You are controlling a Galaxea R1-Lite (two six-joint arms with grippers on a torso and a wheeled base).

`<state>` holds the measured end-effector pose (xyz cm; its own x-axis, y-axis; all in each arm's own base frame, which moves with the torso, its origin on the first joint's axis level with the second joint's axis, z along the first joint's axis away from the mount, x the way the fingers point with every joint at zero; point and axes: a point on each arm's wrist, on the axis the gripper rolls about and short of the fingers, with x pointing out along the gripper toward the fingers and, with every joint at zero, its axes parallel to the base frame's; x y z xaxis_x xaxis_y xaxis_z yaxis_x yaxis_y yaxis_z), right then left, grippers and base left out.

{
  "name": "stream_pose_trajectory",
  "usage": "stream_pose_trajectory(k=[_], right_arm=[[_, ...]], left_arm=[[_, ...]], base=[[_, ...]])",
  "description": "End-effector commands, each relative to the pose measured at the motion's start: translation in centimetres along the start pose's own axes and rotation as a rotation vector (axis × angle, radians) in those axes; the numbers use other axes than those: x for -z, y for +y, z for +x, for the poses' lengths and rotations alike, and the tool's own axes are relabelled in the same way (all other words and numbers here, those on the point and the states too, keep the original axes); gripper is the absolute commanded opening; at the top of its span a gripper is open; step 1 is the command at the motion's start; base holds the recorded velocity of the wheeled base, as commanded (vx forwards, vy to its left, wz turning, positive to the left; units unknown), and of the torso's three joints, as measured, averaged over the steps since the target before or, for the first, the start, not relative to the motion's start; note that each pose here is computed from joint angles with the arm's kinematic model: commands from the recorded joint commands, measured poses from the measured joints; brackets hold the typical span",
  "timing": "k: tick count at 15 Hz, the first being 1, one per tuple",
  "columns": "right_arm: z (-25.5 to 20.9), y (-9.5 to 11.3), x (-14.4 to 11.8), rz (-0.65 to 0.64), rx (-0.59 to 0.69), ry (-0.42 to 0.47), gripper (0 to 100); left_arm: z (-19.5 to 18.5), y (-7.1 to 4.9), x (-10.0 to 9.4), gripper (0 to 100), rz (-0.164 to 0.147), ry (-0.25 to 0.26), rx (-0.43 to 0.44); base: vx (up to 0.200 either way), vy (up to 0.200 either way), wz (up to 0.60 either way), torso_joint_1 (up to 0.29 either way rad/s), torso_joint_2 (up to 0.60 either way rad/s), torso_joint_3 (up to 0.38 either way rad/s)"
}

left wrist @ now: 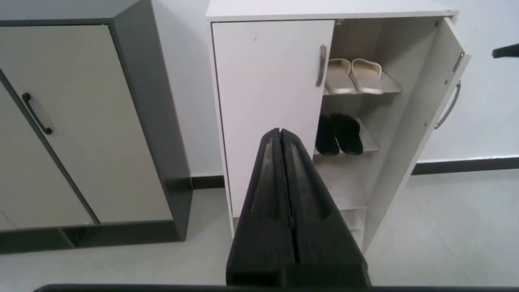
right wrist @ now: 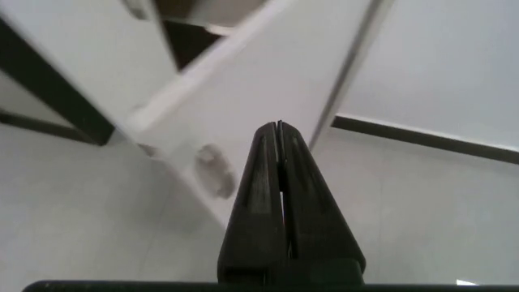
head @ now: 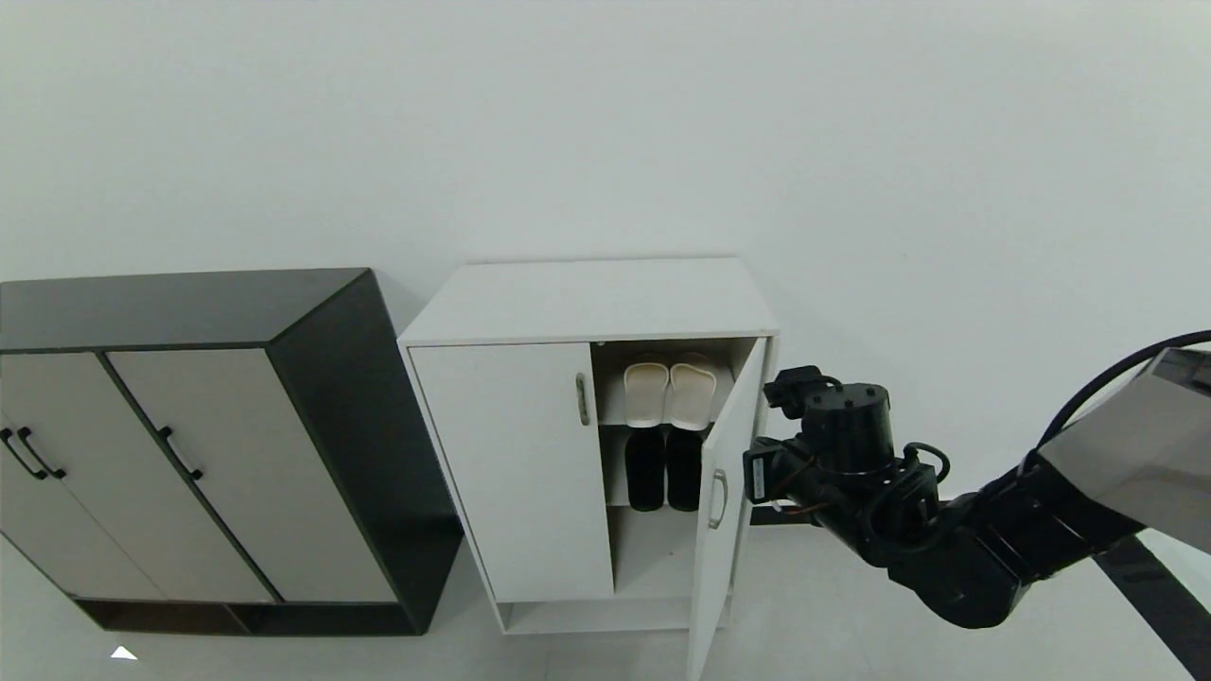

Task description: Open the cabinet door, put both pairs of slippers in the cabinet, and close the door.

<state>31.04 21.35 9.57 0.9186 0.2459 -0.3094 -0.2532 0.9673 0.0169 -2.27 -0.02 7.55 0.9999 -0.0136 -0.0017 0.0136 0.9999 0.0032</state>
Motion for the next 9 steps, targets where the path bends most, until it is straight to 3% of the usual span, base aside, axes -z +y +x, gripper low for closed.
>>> stream_pose_trajectory(k=[1, 9], right_arm=[[1.7, 0.0, 1.6, -0.010, -0.005, 0.040, 0], [7.1, 2.1, 0.9, 0.028, -0.065, -0.051, 0]], left_arm=[[0.0, 0.0, 0.0, 0, 0.000, 0.001, 0.000], [0.0, 0.0, 0.0, 0, 0.000, 0.001, 0.000]], base=[[0.000, 0.000, 0.00, 0.000, 0.00, 0.000], [0.000, 0.000, 0.00, 0.000, 0.00, 0.000]])
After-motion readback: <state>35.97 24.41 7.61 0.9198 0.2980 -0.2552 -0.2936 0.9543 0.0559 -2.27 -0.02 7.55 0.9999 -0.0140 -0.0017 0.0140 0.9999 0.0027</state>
